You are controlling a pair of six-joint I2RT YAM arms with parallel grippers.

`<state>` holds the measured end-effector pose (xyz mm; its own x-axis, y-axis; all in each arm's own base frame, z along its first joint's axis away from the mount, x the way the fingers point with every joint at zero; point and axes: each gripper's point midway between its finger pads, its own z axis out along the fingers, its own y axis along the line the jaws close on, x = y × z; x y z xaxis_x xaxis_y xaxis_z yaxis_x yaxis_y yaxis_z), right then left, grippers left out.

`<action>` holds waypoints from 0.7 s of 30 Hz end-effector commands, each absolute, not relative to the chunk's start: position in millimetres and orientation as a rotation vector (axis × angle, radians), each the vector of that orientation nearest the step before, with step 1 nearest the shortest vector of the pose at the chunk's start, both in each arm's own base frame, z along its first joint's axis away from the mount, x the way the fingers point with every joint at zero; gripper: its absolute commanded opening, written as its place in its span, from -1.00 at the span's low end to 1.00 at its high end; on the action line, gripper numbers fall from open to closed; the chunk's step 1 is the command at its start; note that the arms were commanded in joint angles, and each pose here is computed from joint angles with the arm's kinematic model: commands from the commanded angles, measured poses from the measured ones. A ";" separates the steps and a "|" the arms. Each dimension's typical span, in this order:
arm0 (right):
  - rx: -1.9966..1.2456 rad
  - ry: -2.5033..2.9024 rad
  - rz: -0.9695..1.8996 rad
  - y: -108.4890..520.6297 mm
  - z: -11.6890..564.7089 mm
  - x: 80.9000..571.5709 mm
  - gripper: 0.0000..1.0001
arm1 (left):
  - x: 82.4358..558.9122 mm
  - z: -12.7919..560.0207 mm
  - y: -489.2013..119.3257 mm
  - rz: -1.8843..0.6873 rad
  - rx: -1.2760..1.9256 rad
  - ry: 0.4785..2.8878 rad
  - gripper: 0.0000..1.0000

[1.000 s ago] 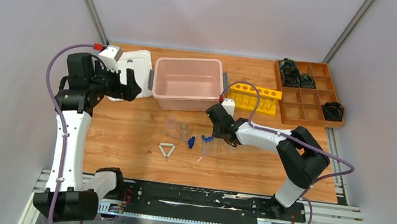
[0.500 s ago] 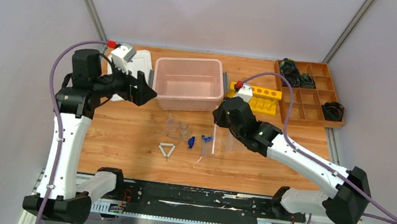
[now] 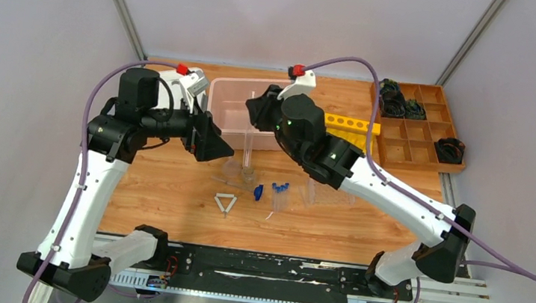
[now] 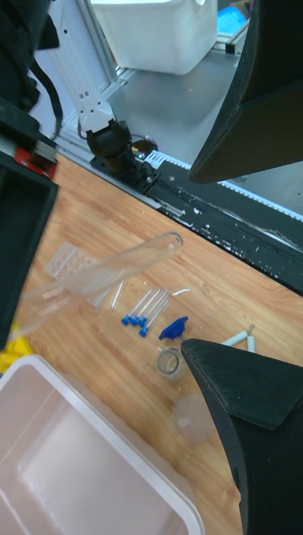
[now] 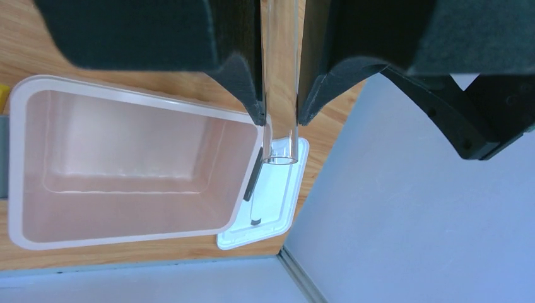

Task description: Organize the chemistry lab equipment

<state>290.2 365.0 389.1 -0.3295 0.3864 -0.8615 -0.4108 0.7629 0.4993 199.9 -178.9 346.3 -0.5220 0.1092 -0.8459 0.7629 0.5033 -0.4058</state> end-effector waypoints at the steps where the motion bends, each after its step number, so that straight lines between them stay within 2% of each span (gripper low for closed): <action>1: -0.053 1.653 0.822 384.3 412.6 280.8 -1.00 | 190.6 347.4 -189.8 -1.133 0.744 1.962 1.00; 6: -0.051 1.590 0.864 393.1 432.0 273.2 -1.00 | 194.6 335.2 -195.5 -1.165 0.757 2.003 0.99; 9: -0.044 1.575 0.875 393.4 435.6 271.4 -1.00 | 197.0 331.5 -197.1 -1.174 0.758 2.017 0.91; 18: -0.012 1.545 0.925 392.9 441.4 267.5 -1.00 | 197.4 335.2 -206.0 -1.250 0.774 1.999 0.62; 21: 0.014 1.537 0.931 391.6 442.4 268.0 -1.00 | 201.4 339.9 -209.8 -1.268 0.754 1.968 0.41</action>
<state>273.9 399.9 415.3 -0.2618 0.4228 -0.8676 -0.4997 0.7097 0.4966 203.3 -200.4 329.4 -0.6115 0.1419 -0.7784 0.7502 0.4165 -0.5134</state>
